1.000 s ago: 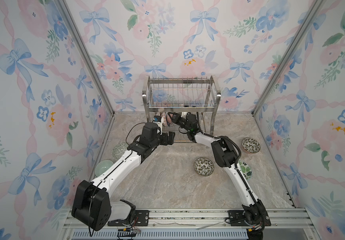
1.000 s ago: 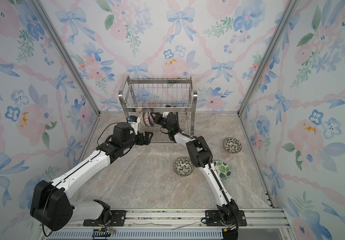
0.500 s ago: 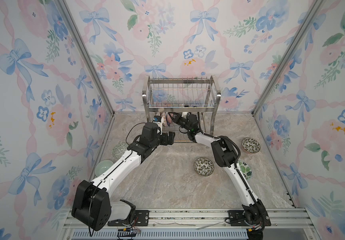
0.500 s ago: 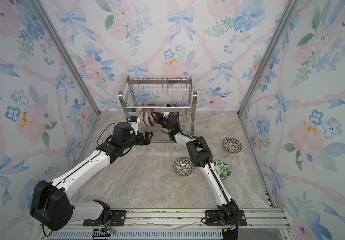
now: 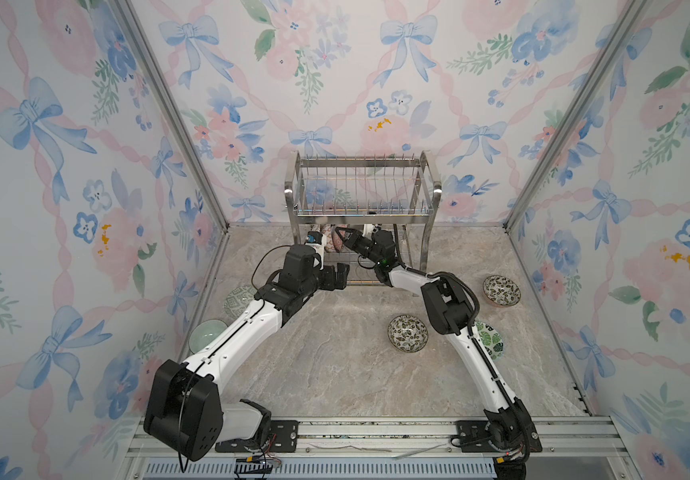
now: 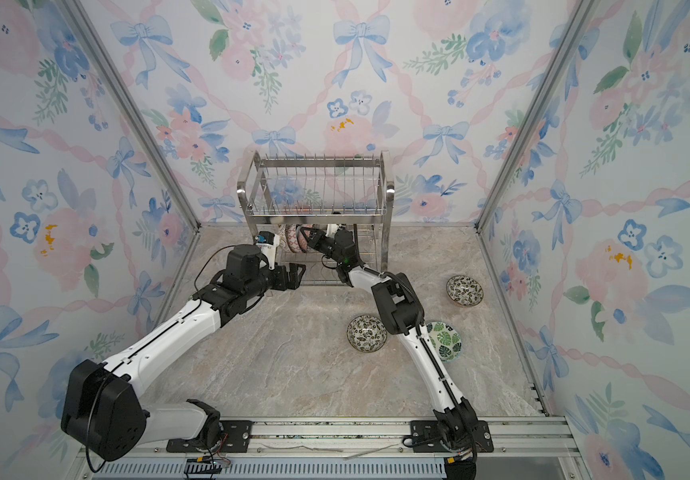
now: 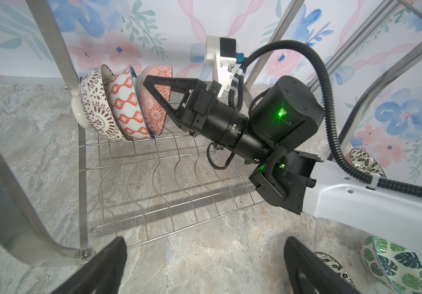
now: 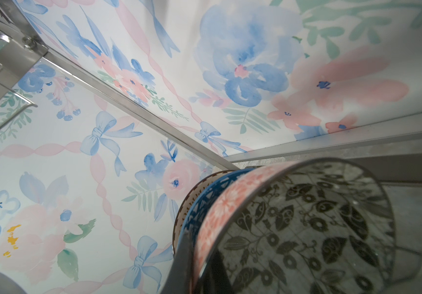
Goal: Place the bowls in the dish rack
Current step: 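Open the right gripper to release the pink-rimmed bowl in the rack, then withdraw the right gripper from the rack while the left gripper reaches the green bowl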
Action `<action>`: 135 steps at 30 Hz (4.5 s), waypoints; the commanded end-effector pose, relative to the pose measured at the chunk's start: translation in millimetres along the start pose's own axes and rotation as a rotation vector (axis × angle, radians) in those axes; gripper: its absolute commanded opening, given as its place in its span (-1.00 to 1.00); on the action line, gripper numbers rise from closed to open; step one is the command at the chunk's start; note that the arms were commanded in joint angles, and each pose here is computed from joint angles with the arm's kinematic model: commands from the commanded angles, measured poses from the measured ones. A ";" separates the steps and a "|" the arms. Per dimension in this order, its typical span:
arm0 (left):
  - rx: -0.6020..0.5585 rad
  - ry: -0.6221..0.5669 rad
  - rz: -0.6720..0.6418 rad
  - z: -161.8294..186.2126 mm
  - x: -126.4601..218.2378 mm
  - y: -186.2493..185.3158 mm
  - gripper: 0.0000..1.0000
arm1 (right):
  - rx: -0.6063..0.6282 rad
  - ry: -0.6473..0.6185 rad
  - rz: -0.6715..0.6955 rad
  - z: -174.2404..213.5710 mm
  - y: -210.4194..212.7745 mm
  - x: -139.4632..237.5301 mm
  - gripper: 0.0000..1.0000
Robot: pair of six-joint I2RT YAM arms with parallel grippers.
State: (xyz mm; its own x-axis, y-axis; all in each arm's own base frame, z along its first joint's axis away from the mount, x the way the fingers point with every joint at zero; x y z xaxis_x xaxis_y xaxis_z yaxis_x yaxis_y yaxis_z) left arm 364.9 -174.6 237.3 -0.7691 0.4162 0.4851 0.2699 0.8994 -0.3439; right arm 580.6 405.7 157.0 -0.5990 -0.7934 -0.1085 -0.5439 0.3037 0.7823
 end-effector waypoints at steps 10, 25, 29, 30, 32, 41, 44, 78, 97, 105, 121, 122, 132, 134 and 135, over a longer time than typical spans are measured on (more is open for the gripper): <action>-0.010 0.012 -0.003 5.2 -4.0 5.7 0.96 | 0.093 0.074 0.046 -5.5 5.8 4.8 -0.87; -0.004 0.007 -0.008 3.5 -3.2 8.6 0.96 | 0.192 0.196 0.160 7.7 -3.4 10.3 -0.75; -0.002 0.004 -0.008 2.6 -2.7 8.5 0.96 | 0.203 0.217 0.173 11.1 -5.4 10.9 -0.71; -0.001 0.005 -0.010 2.6 -2.8 9.2 0.96 | 0.204 0.221 0.176 12.0 -6.8 11.3 -0.71; -0.001 0.004 -0.008 2.7 -2.7 8.9 0.96 | 0.205 0.224 0.178 12.4 -6.9 11.3 -0.69; 0.003 0.002 -0.013 1.5 -2.5 11.3 0.96 | 0.217 0.238 0.169 12.2 -0.8 8.7 -0.63; 0.004 0.002 -0.014 1.4 -2.4 11.6 0.96 | 0.219 0.234 0.166 9.4 2.1 8.7 -0.59; 0.022 -0.020 -0.019 -4.5 2.1 17.4 0.96 | 0.266 0.197 0.175 -2.4 23.1 28.1 -0.33; 0.078 -0.033 0.002 -8.3 6.2 25.6 0.96 | 0.320 0.167 0.237 -8.6 34.6 60.8 -0.18; 0.087 -0.043 0.007 -10.1 9.7 25.9 0.96 | 0.355 0.172 0.274 -4.3 42.5 75.2 -0.05; 0.094 -0.068 0.022 -12.4 21.9 22.7 0.96 | 0.541 0.297 0.382 25.3 71.6 109.3 0.13; 0.093 -0.069 0.023 -12.4 22.4 22.0 0.96 | 0.546 0.305 0.391 26.9 72.5 111.7 0.18; 0.070 -0.085 0.018 -10.6 32.6 11.9 0.96 | 0.713 0.394 0.480 37.2 90.2 131.7 0.58; 0.056 -0.084 0.005 -8.8 35.9 8.8 0.96 | 0.740 0.405 0.494 39.2 92.6 137.0 0.61; 0.058 -0.082 0.008 -8.0 38.4 7.6 0.96 | 0.750 0.405 0.503 38.7 93.8 139.5 0.62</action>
State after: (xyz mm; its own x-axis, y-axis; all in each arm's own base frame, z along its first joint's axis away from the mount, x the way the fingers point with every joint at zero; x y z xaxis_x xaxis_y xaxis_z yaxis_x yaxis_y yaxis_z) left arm 349.9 -152.9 259.5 -0.8061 0.4267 0.4101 0.2568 0.8765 -0.4071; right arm 434.6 354.0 191.4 -0.6760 -0.6087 0.4154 -0.6033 0.7808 0.1622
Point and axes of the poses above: each gripper's point midway between its finger pads, its own x axis back along the fingers, its own y axis along the line the jaws close on, z = x × y, the point moved 2 cm from there along x, back along the fingers, and after that the axes turned 4 degrees about x, right-handed, at the moved point
